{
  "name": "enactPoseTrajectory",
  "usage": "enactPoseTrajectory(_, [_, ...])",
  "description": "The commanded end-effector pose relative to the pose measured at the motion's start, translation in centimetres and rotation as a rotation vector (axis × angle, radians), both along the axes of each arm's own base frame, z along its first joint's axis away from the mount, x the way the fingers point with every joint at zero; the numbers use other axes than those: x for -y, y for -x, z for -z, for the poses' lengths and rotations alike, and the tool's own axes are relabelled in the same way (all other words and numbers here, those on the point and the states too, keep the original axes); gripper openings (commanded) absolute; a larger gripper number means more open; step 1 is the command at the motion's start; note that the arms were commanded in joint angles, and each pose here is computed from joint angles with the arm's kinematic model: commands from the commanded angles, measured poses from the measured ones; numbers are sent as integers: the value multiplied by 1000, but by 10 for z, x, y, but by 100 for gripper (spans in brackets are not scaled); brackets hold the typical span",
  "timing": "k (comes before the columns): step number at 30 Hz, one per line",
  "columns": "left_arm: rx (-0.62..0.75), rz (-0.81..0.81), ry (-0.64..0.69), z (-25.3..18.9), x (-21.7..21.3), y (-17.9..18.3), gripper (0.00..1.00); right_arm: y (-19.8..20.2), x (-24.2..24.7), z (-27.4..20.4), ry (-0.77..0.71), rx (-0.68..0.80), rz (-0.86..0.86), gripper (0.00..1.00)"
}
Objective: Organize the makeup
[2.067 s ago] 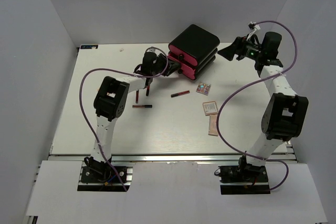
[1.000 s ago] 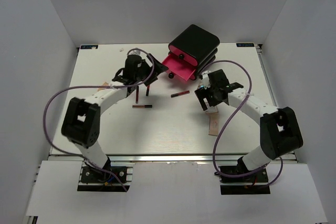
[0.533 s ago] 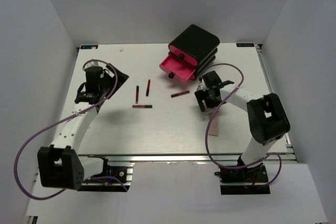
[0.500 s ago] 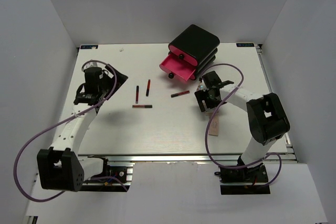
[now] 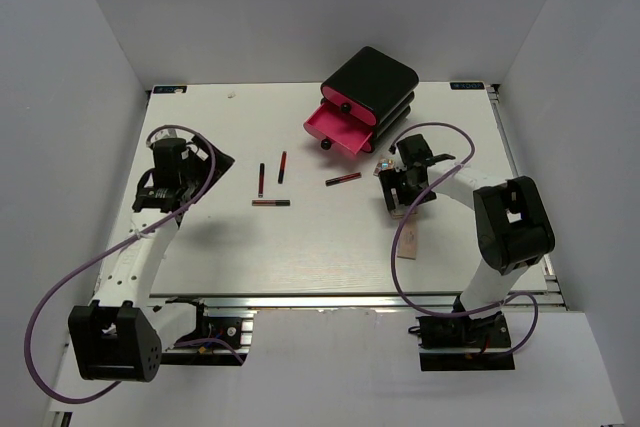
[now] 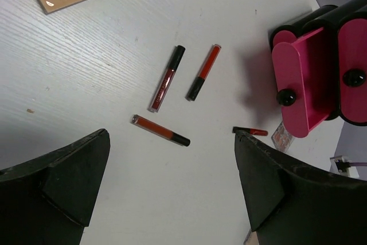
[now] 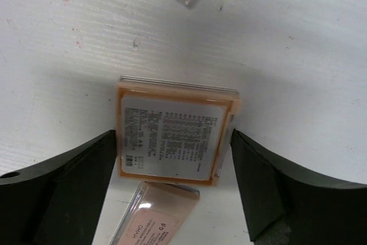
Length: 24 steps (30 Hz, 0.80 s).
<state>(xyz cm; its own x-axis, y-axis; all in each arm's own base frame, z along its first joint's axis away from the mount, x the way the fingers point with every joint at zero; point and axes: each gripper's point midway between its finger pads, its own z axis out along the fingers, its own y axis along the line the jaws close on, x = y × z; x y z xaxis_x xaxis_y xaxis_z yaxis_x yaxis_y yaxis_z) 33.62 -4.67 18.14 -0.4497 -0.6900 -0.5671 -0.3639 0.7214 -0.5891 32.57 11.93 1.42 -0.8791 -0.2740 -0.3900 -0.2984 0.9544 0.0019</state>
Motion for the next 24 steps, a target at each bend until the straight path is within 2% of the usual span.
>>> enactPoseTrajectory(1, [20, -37, -46, -8, -13, 2, 98, 18, 12, 29, 46, -78, -1, 82])
enactPoseTrajectory(3, [16, -46, -53, -8, -16, 3, 98, 17, 14, 32, 62, -71, -6, 77])
enactPoseTrajectory(6, [-4, -70, -72, -2, -24, 7, 98, 13, 17, 30, 77, -42, -17, 64])
enactPoseTrajectory(7, [-18, -81, -81, 2, -27, 9, 98, 11, 18, 29, 81, -28, -13, 54])
enactPoseTrajectory(9, [-53, -95, -89, 11, -31, 13, 98, 6, 19, 24, 93, 7, -59, 48])
enactPoseTrajectory(10, [-69, -128, -89, 14, -40, 15, 98, 5, 20, 22, 94, 17, -65, 40])
enactPoseTrajectory(12, [-109, -166, -87, 24, -49, 19, 98, -3, 16, 11, 81, 69, -117, 36])
enactPoseTrajectory(14, [-133, -200, -79, 29, -55, 21, 98, -5, 0, -3, 7, 112, -215, 23])
enactPoseTrajectory(16, [-173, -241, -71, 36, -64, 24, 98, -7, -28, -39, -105, 236, -440, 14])
enactPoseTrajectory(19, [-210, -279, -50, 44, -74, 24, 98, -2, -51, -84, -184, 407, -648, 6])
enactPoseTrajectory(24, [-237, -313, 1, 50, -81, 17, 98, 6, -103, -147, -263, 603, -938, 4])
